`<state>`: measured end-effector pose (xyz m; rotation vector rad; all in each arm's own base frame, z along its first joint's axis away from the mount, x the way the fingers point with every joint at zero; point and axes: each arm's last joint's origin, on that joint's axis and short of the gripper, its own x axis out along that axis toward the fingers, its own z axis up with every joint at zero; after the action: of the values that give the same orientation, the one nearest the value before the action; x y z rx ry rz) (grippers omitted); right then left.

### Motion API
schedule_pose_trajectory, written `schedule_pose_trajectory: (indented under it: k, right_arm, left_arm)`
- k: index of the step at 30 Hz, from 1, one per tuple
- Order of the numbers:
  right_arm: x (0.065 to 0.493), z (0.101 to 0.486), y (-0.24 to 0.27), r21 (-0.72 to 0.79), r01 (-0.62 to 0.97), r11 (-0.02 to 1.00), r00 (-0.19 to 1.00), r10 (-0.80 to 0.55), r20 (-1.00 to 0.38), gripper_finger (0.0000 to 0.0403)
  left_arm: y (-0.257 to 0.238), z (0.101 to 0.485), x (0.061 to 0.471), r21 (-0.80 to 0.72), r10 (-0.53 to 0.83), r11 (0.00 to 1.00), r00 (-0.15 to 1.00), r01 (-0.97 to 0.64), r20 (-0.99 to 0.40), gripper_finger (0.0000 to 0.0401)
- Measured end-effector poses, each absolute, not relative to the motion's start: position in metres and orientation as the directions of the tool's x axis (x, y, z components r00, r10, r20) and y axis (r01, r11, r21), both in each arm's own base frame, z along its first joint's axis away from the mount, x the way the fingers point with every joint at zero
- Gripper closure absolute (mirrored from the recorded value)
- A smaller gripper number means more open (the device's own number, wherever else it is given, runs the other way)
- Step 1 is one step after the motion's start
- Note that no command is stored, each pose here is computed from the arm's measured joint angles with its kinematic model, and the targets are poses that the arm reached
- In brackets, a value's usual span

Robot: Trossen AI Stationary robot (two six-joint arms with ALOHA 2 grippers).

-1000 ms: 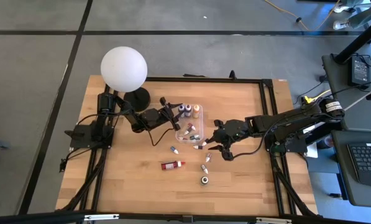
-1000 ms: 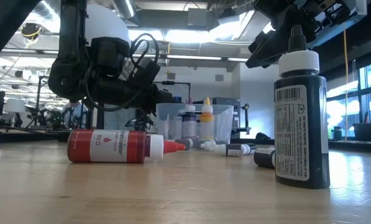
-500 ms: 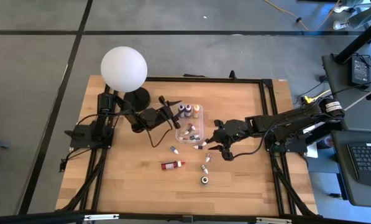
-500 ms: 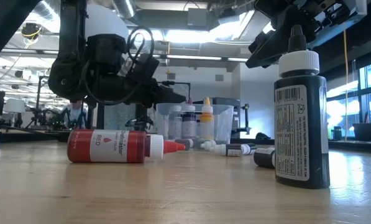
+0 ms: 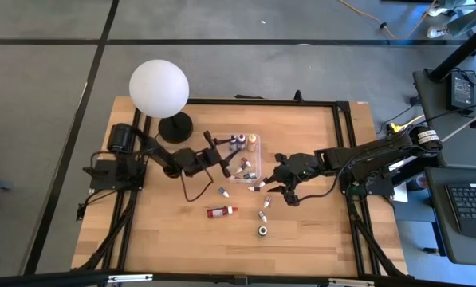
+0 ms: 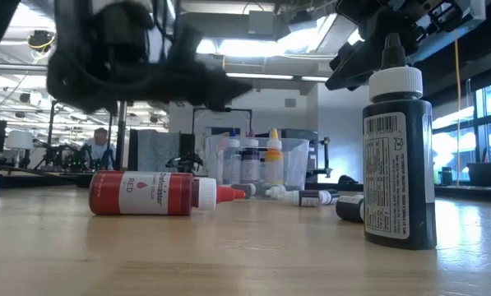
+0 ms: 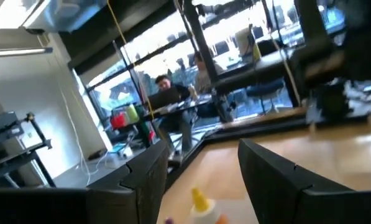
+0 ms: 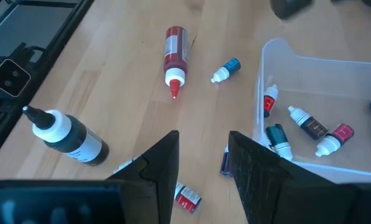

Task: Pick & Place food coloring
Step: Put the small black food coloring bottle in the transparent bin

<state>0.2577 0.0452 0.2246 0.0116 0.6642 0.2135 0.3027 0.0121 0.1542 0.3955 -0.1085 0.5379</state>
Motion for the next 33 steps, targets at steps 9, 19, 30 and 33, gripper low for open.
schedule_pose_trajectory:
  k: [9,19,30,33]
  right_arm:
    - [0.263,0.198,0.034,-0.044,-0.016,0.999,0.677,-0.022,-0.736,0.0260]
    - [0.275,0.166,0.017,-0.075,-0.122,0.990,0.576,0.009,-0.817,0.0259]
    - [0.282,0.155,0.015,-0.073,-0.108,0.991,0.575,0.003,-0.818,0.0165]
    - [0.282,0.152,0.015,-0.072,-0.109,0.991,0.563,0.002,-0.827,0.0152]
  left_arm:
    - [-0.041,0.172,0.294,0.260,0.346,0.901,0.937,-0.348,0.055,0.0207]
    - [-0.062,0.185,0.266,-0.071,-0.200,0.980,0.936,0.187,-0.289,0.0208]
    - [-0.063,0.186,0.259,-0.127,-0.298,0.954,0.892,0.270,-0.340,0.0205]
    - [-0.063,0.184,0.258,-0.126,-0.294,0.956,0.884,0.266,-0.364,0.0205]
